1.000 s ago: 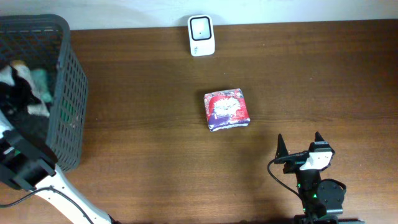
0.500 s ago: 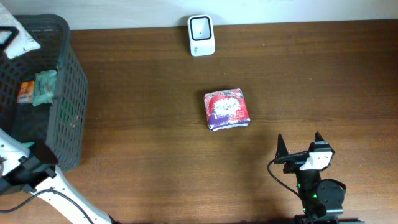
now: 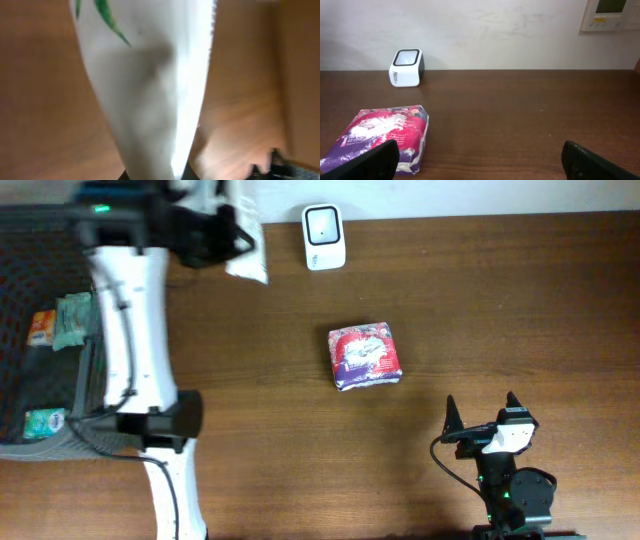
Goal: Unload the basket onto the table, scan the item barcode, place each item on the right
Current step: 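Place the white tube upright-lying beside the pink package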
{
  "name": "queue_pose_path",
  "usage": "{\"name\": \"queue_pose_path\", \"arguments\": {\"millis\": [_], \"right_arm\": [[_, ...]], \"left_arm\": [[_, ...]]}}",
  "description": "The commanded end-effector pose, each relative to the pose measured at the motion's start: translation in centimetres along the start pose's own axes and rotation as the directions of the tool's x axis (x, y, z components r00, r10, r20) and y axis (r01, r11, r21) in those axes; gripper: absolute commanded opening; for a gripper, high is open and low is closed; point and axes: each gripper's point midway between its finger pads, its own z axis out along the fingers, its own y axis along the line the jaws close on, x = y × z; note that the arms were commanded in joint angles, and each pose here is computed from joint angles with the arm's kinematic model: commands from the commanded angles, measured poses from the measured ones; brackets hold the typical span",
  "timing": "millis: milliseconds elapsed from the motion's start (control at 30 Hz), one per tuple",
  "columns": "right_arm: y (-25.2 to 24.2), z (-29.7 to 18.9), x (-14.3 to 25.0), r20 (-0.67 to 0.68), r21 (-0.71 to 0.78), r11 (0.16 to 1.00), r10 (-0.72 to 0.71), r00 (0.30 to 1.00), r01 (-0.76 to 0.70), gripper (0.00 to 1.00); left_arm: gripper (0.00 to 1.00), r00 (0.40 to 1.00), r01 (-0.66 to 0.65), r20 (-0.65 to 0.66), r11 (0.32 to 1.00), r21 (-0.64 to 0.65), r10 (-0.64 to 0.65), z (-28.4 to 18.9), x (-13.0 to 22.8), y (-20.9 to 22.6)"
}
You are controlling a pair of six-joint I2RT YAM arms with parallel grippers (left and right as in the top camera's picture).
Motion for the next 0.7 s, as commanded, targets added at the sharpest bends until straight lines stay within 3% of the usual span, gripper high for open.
{"name": "queue_pose_path", "arguments": {"millis": [0,133,267,367,567,667], "right_arm": [[0.0,0.0,0.3,-0.004,0.001,1.0,0.0,1.0,0.0,0.99],[0.0,0.0,0.3,-0.004,0.001,1.0,0.0,1.0,0.0,0.99],[0.0,0.0,0.3,-0.004,0.001,1.0,0.001,1.0,-0.001,0.99],[0.0,0.0,0.3,-0.004,0.001,1.0,0.001,1.0,-0.001,0.99],[0.0,0.0,0.3,-0.004,0.001,1.0,0.001,1.0,-0.001,0.99],[0.0,0.0,0.3,-0.004,0.001,1.0,0.001,1.0,-0.001,0.99]], "left_arm": [[0.0,0.994,-0.041,-0.103,0.977,-0.209,0.02,3.4,3.1,-0.7],[0.0,0.965,-0.023,-0.248,0.911,-0.412,-0.088,8.7,8.1,0.5],[0.0,0.927,-0.042,-0.351,0.891,-0.452,-0.134,14.3,12.5,1.1],[0.0,0.902,0.028,-0.361,0.868,-0.496,-0.236,17.7,15.7,1.7],[0.0,0.895,0.012,-0.392,0.891,-0.453,-0.212,22.8,20.0,0.0],[0.0,0.918,0.003,-0.361,0.912,-0.41,-0.165,24.2,19.5,-1.2]]}}
